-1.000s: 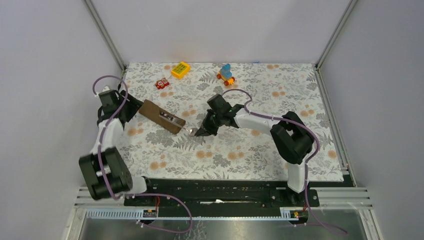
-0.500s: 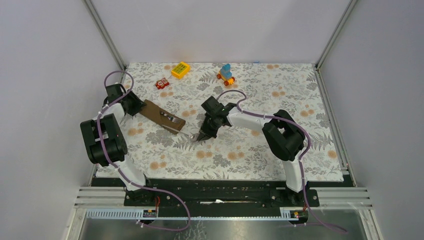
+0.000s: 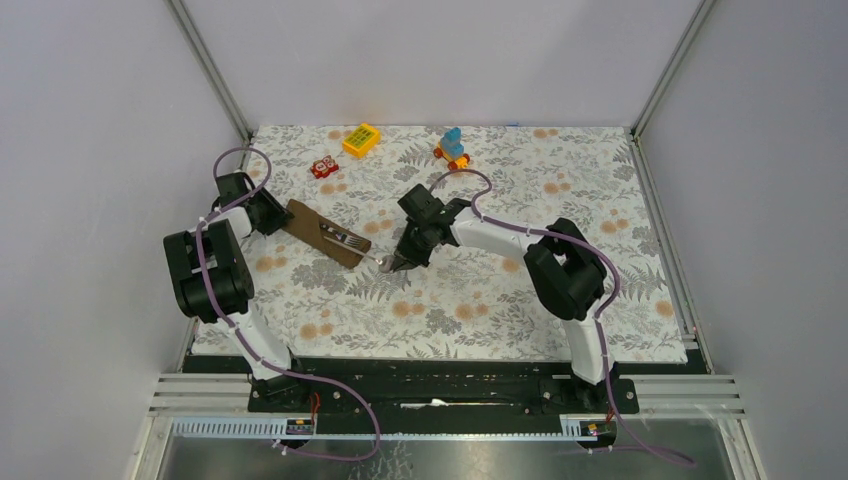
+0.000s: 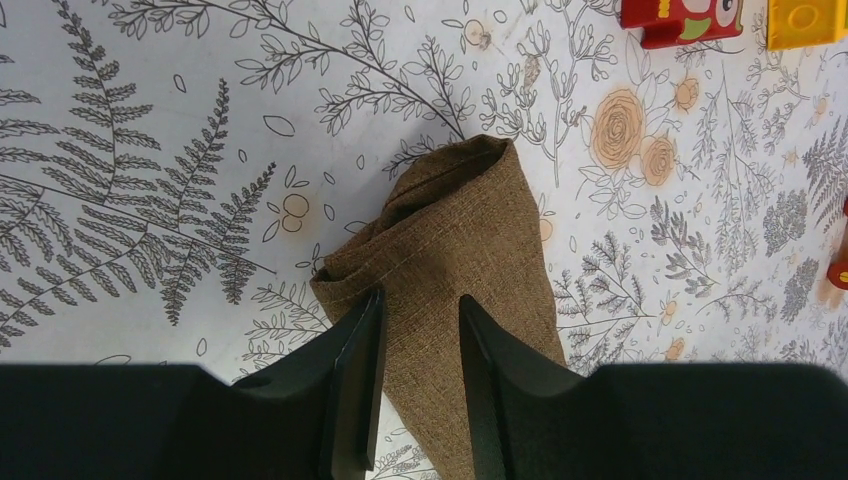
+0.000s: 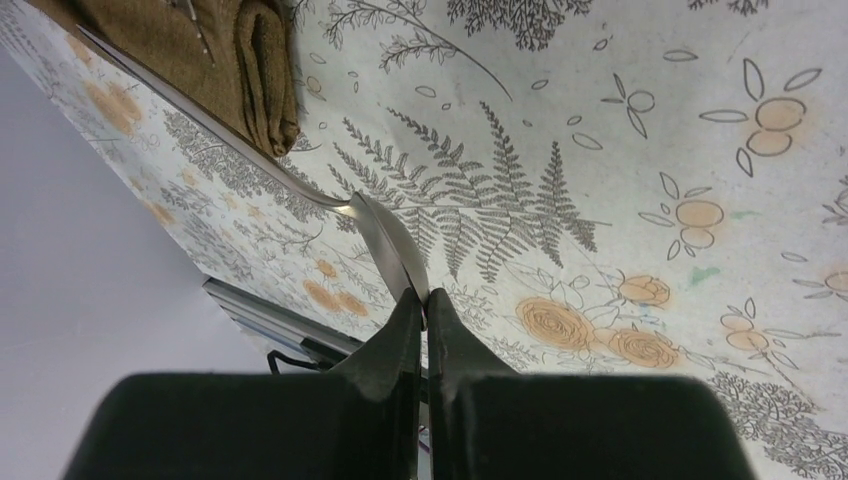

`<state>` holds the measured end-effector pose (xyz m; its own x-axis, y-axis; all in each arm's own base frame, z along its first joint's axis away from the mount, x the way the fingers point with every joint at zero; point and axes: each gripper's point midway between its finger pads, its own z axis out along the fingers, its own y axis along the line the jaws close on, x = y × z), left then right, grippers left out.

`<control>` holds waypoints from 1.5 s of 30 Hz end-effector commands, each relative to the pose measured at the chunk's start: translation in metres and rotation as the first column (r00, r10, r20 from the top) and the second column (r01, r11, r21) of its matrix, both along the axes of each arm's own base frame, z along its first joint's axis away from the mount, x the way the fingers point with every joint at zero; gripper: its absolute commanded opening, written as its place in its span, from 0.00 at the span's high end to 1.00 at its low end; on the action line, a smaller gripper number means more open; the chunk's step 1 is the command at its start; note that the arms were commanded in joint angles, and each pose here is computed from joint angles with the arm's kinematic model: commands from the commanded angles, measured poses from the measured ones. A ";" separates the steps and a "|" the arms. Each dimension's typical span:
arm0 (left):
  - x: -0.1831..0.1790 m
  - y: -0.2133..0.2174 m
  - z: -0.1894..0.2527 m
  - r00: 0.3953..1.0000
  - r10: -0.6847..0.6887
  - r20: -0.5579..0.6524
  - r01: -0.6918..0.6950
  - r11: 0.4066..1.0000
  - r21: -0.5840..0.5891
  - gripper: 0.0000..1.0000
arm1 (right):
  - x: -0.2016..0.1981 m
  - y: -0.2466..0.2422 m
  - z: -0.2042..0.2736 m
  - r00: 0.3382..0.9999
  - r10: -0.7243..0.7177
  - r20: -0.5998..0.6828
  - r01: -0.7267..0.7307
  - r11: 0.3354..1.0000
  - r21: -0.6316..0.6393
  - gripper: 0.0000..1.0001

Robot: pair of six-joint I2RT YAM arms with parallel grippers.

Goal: Fold the napkin into a case and place the utensils inside
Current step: Insert the spoon into the folded napkin.

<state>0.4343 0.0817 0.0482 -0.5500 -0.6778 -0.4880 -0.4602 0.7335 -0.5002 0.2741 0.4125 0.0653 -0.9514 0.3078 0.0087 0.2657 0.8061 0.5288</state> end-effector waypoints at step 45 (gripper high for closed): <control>0.000 0.003 0.009 1.000 -0.007 0.023 0.006 1.000 0.024 0.65 | 0.041 0.111 -0.002 0.998 -0.056 -0.023 0.058 0.991 0.118 1.00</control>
